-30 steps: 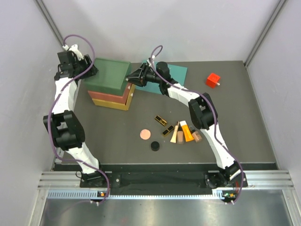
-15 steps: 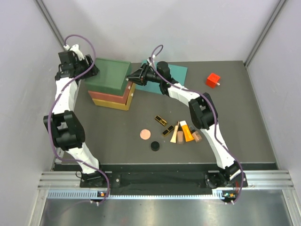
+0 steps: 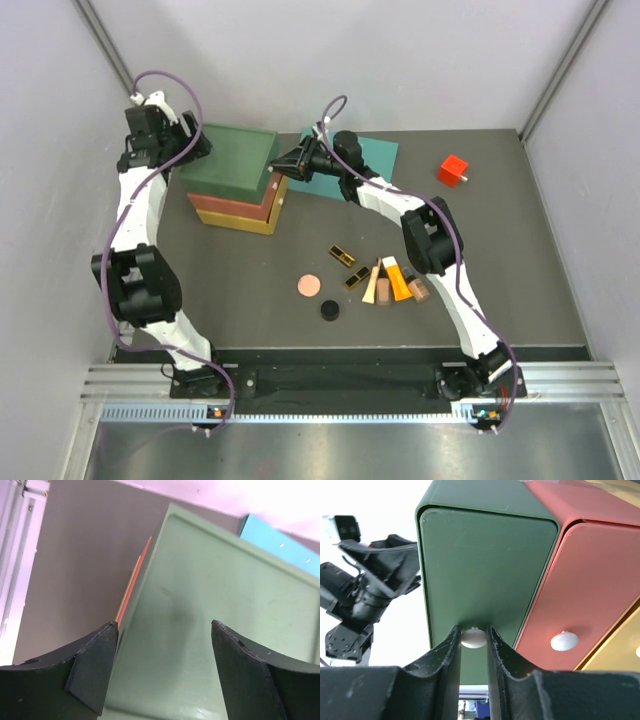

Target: Organize the makeup

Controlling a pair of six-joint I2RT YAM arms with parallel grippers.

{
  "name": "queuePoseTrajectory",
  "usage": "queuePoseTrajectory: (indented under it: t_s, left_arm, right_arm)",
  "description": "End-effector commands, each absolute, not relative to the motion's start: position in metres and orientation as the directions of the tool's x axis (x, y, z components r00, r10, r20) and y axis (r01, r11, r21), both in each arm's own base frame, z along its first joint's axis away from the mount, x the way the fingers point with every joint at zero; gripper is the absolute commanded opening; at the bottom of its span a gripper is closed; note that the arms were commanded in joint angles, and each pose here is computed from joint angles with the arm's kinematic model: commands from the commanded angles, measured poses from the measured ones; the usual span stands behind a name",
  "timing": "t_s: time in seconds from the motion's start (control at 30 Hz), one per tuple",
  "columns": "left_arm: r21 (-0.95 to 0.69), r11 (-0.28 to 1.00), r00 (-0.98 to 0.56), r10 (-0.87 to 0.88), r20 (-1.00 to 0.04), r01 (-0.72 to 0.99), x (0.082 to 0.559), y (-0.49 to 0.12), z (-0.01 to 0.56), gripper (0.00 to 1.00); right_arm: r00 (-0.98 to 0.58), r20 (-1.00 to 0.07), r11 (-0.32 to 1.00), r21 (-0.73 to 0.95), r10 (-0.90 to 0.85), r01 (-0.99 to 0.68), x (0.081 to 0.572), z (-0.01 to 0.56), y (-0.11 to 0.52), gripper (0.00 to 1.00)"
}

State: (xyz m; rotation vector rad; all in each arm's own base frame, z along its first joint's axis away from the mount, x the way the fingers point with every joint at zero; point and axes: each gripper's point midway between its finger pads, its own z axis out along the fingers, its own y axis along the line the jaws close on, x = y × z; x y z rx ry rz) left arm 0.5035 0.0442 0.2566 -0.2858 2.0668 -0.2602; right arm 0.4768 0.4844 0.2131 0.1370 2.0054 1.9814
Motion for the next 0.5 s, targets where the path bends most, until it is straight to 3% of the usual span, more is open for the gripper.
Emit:
queuePoseTrajectory:
  t_s: [0.0, 0.17, 0.23, 0.4, 0.47]
  left_arm:
    - [-0.32, 0.944, -0.331, -0.327, -0.885, -0.075, 0.495, 0.04, 0.33, 0.8]
    - [-0.324, 0.946, -0.323, -0.308, -0.895, -0.006, 0.493, 0.02, 0.343, 0.72]
    - [-0.303, 0.952, -0.333, -0.275, -0.902, 0.034, 0.493, 0.002, 0.343, 0.52]
    - [-0.18, 0.983, -0.393, -0.148, -0.907, 0.046, 0.496, -0.024, 0.322, 0.3]
    - [-0.188, 0.98, -0.423, -0.143, -0.895, 0.067, 0.498, -0.04, 0.312, 0.16]
  right_arm:
    - [-0.935, -0.215, -0.019, 0.973, 0.282, -0.229, 0.468, 0.25, 0.482, 0.08]
    - [-0.937, -0.209, -0.017, 0.975, 0.281, -0.223, 0.467, 0.248, 0.48, 0.06]
    - [-0.937, -0.207, -0.019, 0.975, 0.281, -0.221, 0.467, 0.248, 0.48, 0.06]
    - [-0.938, -0.2, -0.025, 0.976, 0.283, -0.216, 0.465, 0.247, 0.479, 0.04]
    - [-0.939, -0.194, -0.023, 0.978, 0.283, -0.209, 0.464, 0.245, 0.479, 0.02]
